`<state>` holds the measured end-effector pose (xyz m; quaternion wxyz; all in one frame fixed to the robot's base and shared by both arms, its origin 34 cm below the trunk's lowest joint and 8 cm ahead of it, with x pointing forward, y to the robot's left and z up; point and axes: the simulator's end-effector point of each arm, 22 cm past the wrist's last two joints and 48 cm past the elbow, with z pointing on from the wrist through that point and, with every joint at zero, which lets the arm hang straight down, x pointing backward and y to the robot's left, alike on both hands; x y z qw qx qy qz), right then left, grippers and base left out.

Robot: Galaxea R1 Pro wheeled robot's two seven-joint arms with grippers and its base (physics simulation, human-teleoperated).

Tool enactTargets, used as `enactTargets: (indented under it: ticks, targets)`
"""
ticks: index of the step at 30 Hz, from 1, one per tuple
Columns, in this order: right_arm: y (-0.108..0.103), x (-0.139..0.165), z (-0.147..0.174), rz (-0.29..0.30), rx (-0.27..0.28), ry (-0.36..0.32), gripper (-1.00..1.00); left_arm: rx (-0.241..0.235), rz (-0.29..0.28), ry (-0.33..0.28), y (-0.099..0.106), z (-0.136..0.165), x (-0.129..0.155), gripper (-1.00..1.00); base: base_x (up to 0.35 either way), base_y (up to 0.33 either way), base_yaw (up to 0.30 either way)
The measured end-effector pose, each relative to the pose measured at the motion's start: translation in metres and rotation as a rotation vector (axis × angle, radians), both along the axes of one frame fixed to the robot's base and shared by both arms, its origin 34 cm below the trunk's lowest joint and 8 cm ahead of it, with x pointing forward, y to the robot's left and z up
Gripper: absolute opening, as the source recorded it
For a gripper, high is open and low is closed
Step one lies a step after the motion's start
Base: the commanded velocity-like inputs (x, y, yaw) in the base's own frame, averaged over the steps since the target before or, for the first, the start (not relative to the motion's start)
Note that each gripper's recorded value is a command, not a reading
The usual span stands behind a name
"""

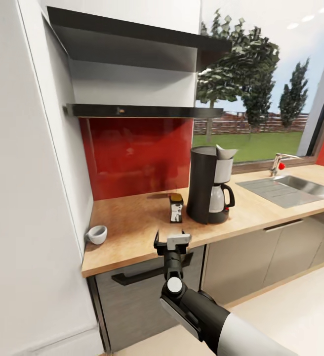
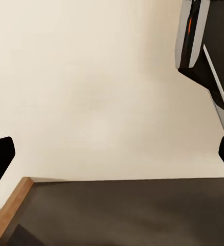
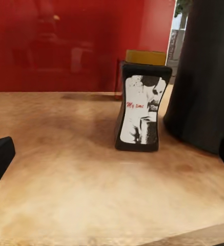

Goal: Set up a coffee station on the kitchen countertop: keep the coffee maker on the countertop, move the bottle of coffee from the kitchen shelf to the counter next to the coffee maker, place a paper coffee filter on top of the coffee maker, put the saucer next to the coffee maker with the coffee cup on the saucer, and place the electric kettle next to the coffee maker.

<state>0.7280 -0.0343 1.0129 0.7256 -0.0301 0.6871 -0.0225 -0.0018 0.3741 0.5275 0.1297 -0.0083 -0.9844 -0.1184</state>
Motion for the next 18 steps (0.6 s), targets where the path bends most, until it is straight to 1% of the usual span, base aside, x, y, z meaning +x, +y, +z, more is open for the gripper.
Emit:
enactTargets:
  ticks: [3, 4, 6, 7, 8, 10, 11, 12, 13, 14, 15, 16, 17, 18]
  targets:
    - [-0.004, 0.001, -0.005, -0.008, -0.01, 0.008, 1.0, 0.0, -0.001, -0.007, 0.0, 0.0, 0.002, 1.0, -0.33, 0.094, 0.0]
    - [-0.009, 0.0, -0.016, -0.019, -0.022, 0.027, 1.0, 0.0, -0.002, -0.01, 0.0, -0.001, 0.003, 1.0, -0.269, 0.06, 0.0]
    - [-0.021, -0.004, -0.048, -0.045, -0.04, 0.089, 1.0, 0.0, -0.005, -0.022, 0.001, -0.002, 0.008, 1.0, -0.162, 0.035, 0.0]
    - [-0.024, -0.004, -0.055, -0.053, -0.043, 0.105, 1.0, 0.0, -0.005, -0.026, 0.001, -0.002, 0.01, 1.0, -0.092, 0.02, 0.0]
    - [-0.031, -0.006, -0.07, -0.069, -0.042, 0.136, 1.0, 0.0, -0.006, -0.034, 0.001, -0.003, 0.013, 1.0, -0.047, 0.01, 0.0]
    - [-0.053, -0.013, -0.109, -0.123, -0.018, 0.221, 1.0, 0.0, -0.008, -0.055, 0.002, -0.004, 0.023, 1.0, -0.023, 0.005, 0.0]
    - [-0.073, -0.019, -0.138, -0.173, 0.006, 0.285, 1.0, -0.001, -0.01, -0.072, 0.002, -0.006, 0.031, 1.0, -0.01, 0.002, 0.0]
    - [-0.09, -0.025, -0.16, -0.217, 0.018, 0.337, 1.0, -0.001, -0.012, -0.085, 0.002, -0.006, 0.036, 1.0, -0.005, 0.001, 0.0]
    - [-0.115, -0.036, -0.191, -0.287, 0.038, 0.414, 1.0, -0.002, -0.014, -0.103, 0.001, -0.008, 0.045, 1.0, -0.004, 0.001, 0.0]
    - [-0.124, -0.041, -0.202, -0.31, 0.04, 0.44, 1.0, -0.002, -0.014, -0.109, 0.001, -0.008, 0.048, 1.0, -0.003, 0.001, 0.0]
    - [-0.137, -0.049, -0.218, -0.347, 0.047, 0.48, 1.0, -0.002, -0.016, -0.119, 0.001, -0.008, 0.053, 1.0, -0.002, 0.0, 0.0]
    - [-0.143, -0.052, -0.225, -0.359, 0.048, 0.497, 1.0, -0.002, -0.016, -0.123, 0.001, -0.009, 0.055, 1.0, -0.001, 0.0, 0.0]
    - [-0.15, -0.06, -0.242, -0.363, 0.05, 0.538, 1.0, -0.003, -0.017, -0.131, 0.002, -0.009, 0.06, 1.0, 0.0, 0.0, 0.0]
    - [-0.151, -0.062, -0.248, -0.353, 0.048, 0.552, 1.0, -0.003, -0.018, -0.134, 0.002, -0.009, 0.061, 1.0, 0.0, 0.0, 0.0]
